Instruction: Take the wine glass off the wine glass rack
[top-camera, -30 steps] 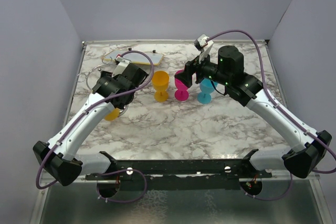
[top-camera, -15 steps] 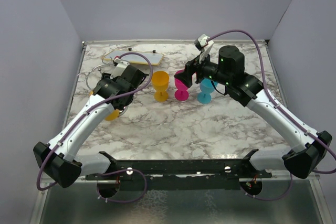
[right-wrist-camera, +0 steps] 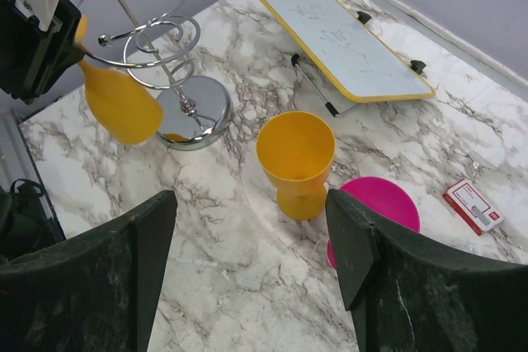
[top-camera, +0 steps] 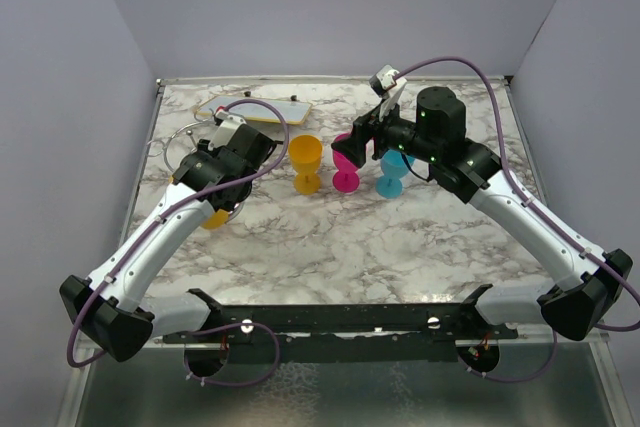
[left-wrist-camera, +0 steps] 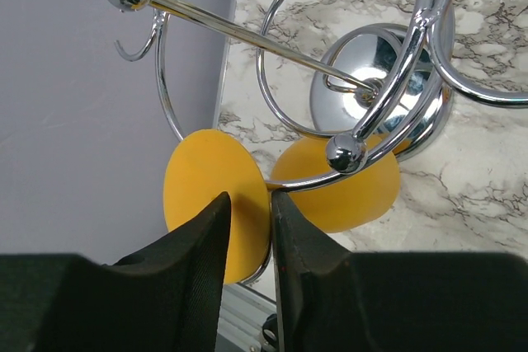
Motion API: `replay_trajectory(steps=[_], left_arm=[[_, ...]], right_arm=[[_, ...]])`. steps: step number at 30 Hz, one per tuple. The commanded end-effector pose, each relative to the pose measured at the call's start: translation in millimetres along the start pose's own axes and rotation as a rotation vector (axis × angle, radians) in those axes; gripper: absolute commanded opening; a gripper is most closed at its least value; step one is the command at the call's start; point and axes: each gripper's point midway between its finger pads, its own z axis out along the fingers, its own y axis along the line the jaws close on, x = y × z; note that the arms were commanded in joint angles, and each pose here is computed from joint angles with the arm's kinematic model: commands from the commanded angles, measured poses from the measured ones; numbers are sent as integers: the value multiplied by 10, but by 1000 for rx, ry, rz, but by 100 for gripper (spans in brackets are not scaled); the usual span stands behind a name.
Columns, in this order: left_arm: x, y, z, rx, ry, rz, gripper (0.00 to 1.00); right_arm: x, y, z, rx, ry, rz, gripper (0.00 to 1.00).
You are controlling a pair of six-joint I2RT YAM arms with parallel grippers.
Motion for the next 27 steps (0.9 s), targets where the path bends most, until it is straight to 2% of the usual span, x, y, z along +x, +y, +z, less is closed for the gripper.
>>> replay_trajectory(steps=[1, 22, 27], left_arm=[[-44, 33, -29, 6, -19, -20, 26], [-134, 30, -75, 27, -22, -18, 1], [-126, 47, -82, 14, -5, -19, 0]], right_arm=[[-112, 38, -22, -21, -43, -5, 74], [-105, 35, -2, -22, -37, 0, 74], [-108, 33, 0, -21, -36, -1, 74]])
